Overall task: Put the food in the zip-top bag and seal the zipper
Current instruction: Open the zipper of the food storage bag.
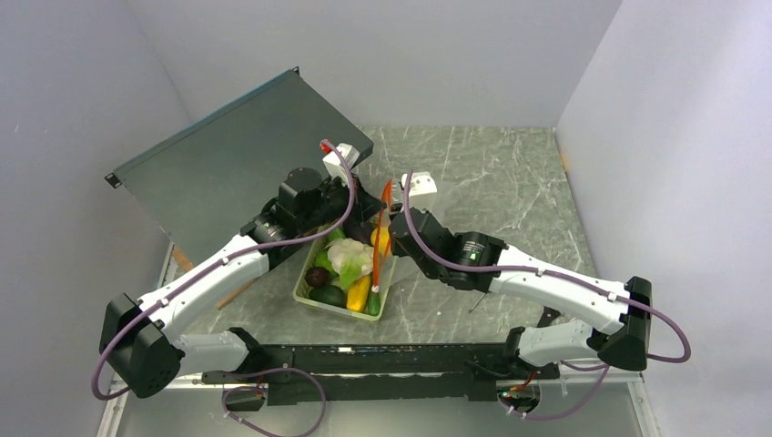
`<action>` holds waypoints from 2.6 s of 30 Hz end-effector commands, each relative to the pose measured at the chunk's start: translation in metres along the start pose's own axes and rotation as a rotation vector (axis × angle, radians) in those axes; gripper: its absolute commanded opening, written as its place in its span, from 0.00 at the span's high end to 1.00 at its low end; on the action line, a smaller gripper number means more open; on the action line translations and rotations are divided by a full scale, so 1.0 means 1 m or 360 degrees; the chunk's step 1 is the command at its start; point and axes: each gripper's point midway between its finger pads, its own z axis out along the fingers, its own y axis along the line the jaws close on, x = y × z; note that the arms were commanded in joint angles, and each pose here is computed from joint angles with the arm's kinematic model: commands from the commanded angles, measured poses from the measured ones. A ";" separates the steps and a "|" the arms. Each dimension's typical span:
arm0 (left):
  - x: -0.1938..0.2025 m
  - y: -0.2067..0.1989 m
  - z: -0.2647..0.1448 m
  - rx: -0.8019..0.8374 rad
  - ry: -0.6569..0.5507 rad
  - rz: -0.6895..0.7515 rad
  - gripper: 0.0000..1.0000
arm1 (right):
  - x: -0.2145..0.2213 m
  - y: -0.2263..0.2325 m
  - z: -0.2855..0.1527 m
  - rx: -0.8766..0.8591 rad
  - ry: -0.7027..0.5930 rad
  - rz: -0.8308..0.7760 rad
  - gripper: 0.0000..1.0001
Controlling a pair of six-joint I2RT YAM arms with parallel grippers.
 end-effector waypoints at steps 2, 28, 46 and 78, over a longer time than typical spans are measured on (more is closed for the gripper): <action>-0.024 -0.018 -0.005 0.0085 -0.0087 0.0021 1.00 | -0.016 0.003 0.004 0.0016 -0.0111 0.0068 0.79; -0.023 -0.013 -0.005 0.0021 -0.0054 0.0027 1.00 | -0.024 0.002 0.012 0.0009 -0.0263 0.0017 1.00; -0.007 -0.023 0.001 0.0087 0.0078 0.0095 0.83 | -0.055 0.005 -0.016 -0.0096 -0.0268 0.0089 1.00; -0.004 -0.025 0.003 0.0107 0.0066 0.0009 1.00 | -0.037 -0.007 0.029 0.0347 -0.0215 0.0088 0.64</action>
